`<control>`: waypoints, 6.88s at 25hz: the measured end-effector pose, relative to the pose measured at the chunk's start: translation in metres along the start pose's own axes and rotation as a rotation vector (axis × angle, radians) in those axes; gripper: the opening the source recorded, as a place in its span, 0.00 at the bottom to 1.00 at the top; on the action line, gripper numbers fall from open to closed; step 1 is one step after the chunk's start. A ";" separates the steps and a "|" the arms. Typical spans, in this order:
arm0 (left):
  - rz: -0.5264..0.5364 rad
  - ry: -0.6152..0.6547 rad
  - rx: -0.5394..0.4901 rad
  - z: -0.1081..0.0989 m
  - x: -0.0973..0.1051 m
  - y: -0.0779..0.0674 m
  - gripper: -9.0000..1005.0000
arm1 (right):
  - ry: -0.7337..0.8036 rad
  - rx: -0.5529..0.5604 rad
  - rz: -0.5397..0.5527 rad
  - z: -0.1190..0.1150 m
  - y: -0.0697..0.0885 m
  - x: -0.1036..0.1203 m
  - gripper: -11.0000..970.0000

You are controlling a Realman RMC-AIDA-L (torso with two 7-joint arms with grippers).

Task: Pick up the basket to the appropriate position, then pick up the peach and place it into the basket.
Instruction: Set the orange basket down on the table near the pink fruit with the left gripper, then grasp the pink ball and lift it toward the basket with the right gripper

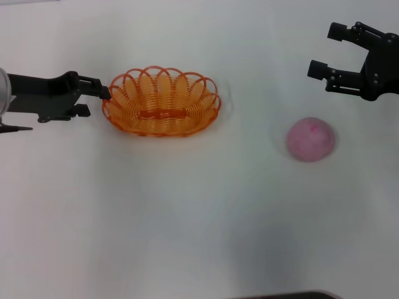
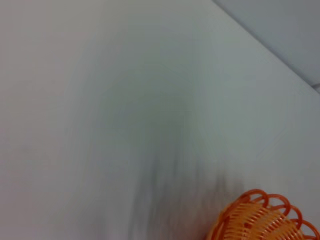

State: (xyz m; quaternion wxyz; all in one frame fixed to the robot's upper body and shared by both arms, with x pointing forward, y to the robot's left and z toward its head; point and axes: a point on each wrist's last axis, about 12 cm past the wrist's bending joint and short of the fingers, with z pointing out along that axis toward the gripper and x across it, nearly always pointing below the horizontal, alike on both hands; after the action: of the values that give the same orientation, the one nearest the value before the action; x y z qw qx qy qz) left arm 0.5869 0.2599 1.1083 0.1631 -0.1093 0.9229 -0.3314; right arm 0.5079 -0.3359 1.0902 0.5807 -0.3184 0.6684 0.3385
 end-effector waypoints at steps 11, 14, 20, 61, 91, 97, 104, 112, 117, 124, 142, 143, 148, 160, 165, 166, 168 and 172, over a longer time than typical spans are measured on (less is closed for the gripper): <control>0.252 -0.044 0.130 -0.016 -0.002 -0.016 0.60 | -0.005 0.042 0.037 0.007 -0.005 0.000 0.97; 0.357 -0.050 0.178 -0.022 0.000 -0.019 0.60 | -0.010 0.043 0.069 0.010 -0.007 -0.002 0.97; 0.617 -0.018 0.211 -0.037 0.007 -0.020 0.60 | -0.019 0.019 0.140 0.014 -0.008 -0.008 0.97; 1.046 -0.205 0.527 -0.030 0.085 0.051 0.71 | -0.028 0.015 0.272 0.025 -0.003 -0.001 0.97; 1.005 -0.285 0.499 -0.031 0.094 0.067 0.87 | 0.258 -0.226 0.174 0.040 -0.012 -0.080 0.97; 1.006 -0.280 0.493 -0.031 0.094 0.067 0.86 | 0.321 -0.211 0.110 0.031 -0.010 -0.113 0.97; 1.006 -0.279 0.492 -0.031 0.094 0.068 0.86 | 0.375 -0.207 0.097 0.031 -0.009 -0.119 0.97; 1.004 -0.278 0.493 -0.031 0.093 0.067 0.86 | 0.642 -0.156 0.116 0.048 -0.016 -0.118 0.97; 1.003 -0.280 0.490 -0.030 0.092 0.067 0.86 | 0.867 -0.142 0.108 0.068 -0.013 -0.116 0.97; 1.002 -0.280 0.488 -0.030 0.092 0.067 0.86 | 1.045 -0.141 0.065 0.090 -0.005 -0.114 0.97; 1.006 -0.278 0.485 -0.030 0.091 0.066 0.86 | 1.206 -0.085 0.019 0.108 0.001 -0.109 0.97; 1.006 -0.278 0.485 -0.030 0.091 0.066 0.86 | 1.208 -0.085 0.017 0.109 0.001 -0.108 0.97; 1.004 -0.279 0.483 -0.031 0.091 0.067 0.86 | 1.215 -0.077 0.019 0.110 0.000 -0.103 0.97; 1.001 -0.279 0.478 -0.029 0.092 0.068 0.86 | 1.249 -0.074 0.054 0.120 -0.003 -0.064 0.97; 1.001 -0.275 0.478 -0.028 0.092 0.068 0.86 | 1.255 -0.069 0.054 0.123 -0.004 -0.056 0.97; 1.001 -0.275 0.478 -0.028 0.093 0.068 0.86 | 1.255 -0.069 0.054 0.123 -0.004 -0.056 0.97; 1.001 -0.275 0.478 -0.028 0.093 0.068 0.86 | 1.255 -0.068 0.053 0.123 -0.004 -0.056 0.97; 1.001 -0.274 0.478 -0.028 0.093 0.068 0.86 | 1.255 -0.068 0.053 0.123 -0.004 -0.056 0.97</control>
State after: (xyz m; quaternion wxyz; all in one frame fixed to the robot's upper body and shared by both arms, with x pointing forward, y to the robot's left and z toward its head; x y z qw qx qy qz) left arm 0.4846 0.2986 1.0636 0.4386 0.3391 0.7319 -0.3962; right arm 0.5871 -0.2353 1.1331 0.0587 -0.4582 0.8784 0.1226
